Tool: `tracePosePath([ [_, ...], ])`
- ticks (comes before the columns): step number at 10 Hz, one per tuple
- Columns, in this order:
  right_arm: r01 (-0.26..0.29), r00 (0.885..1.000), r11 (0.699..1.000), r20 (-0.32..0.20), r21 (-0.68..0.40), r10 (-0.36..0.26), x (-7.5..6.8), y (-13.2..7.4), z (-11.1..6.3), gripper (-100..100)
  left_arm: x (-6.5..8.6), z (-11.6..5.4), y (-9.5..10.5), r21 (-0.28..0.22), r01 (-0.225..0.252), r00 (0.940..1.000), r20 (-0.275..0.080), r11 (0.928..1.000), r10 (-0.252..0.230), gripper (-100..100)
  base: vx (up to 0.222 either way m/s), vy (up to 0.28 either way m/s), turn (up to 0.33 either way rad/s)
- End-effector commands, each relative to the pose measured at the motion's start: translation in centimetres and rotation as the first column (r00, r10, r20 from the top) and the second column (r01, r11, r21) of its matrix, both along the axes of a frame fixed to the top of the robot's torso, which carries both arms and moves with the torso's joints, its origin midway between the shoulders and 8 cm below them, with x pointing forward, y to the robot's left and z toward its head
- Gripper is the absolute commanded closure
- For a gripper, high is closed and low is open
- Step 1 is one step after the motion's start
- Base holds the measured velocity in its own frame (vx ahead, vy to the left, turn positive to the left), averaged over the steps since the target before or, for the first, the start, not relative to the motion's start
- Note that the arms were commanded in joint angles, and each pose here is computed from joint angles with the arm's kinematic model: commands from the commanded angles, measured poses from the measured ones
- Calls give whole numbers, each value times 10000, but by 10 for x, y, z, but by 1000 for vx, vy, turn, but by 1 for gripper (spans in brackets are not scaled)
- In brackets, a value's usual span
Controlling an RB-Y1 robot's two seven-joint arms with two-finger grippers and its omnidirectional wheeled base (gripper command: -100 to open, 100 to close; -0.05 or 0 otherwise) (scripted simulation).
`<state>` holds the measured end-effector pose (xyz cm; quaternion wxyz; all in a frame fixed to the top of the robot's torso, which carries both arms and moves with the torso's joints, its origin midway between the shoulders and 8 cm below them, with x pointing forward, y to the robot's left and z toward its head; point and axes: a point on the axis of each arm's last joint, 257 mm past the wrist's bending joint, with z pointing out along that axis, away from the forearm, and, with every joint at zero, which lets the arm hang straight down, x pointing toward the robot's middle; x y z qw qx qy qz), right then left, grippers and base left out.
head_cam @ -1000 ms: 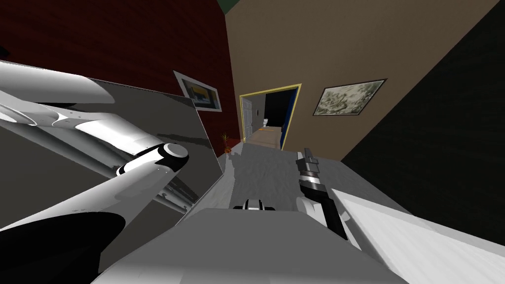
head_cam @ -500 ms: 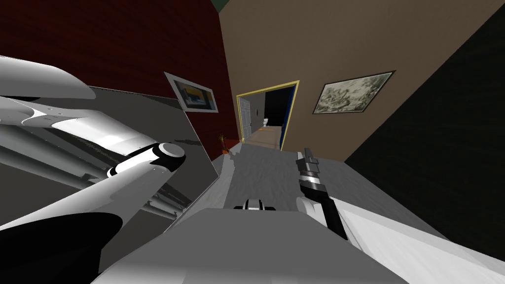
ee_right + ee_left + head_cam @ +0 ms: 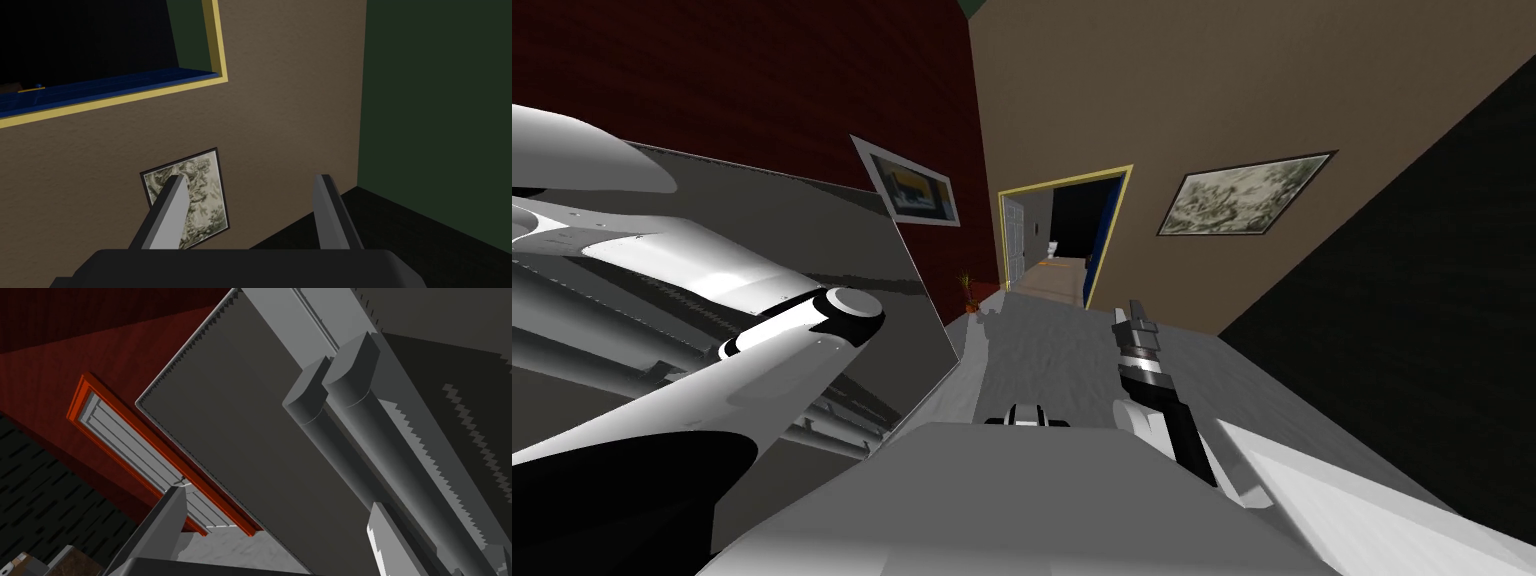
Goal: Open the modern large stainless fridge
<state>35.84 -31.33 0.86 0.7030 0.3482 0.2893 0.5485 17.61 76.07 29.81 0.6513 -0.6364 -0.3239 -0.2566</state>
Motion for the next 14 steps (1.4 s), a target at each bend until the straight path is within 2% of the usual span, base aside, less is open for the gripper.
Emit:
tracePosePath([
  [1,0,10000,10000,0,0,0,0,0,0,0,-11,-1,2,-133,-198,9996,180,9997,200,-100,100,159,7],
  [7,0,10000,10000,0,0,0,0,0,0,0,-35,-4,4,-410,-580,9967,536,9975,602,-100,107,160,6],
  [10,-1,10000,10000,2,1,1,0,0,0,0,-32,-5,6,-417,-520,9973,500,9978,541,-100,15,106,10],
  [11,-2,10000,10000,2,3,2,0,0,0,0,-32,-5,6,-421,-517,9973,500,9978,538,100,0,9,-12],
  [12,-3,10000,10000,3,5,3,0,0,0,0,-62,-4,-1,-432,-1255,9909,444,9912,1274,100,129,-114,-21],
  [14,0,10000,10000,0,7,0,0,0,0,0,-92,-3,-9,-420,-1995,9786,421,9790,2013,100,225,-182,61],
])
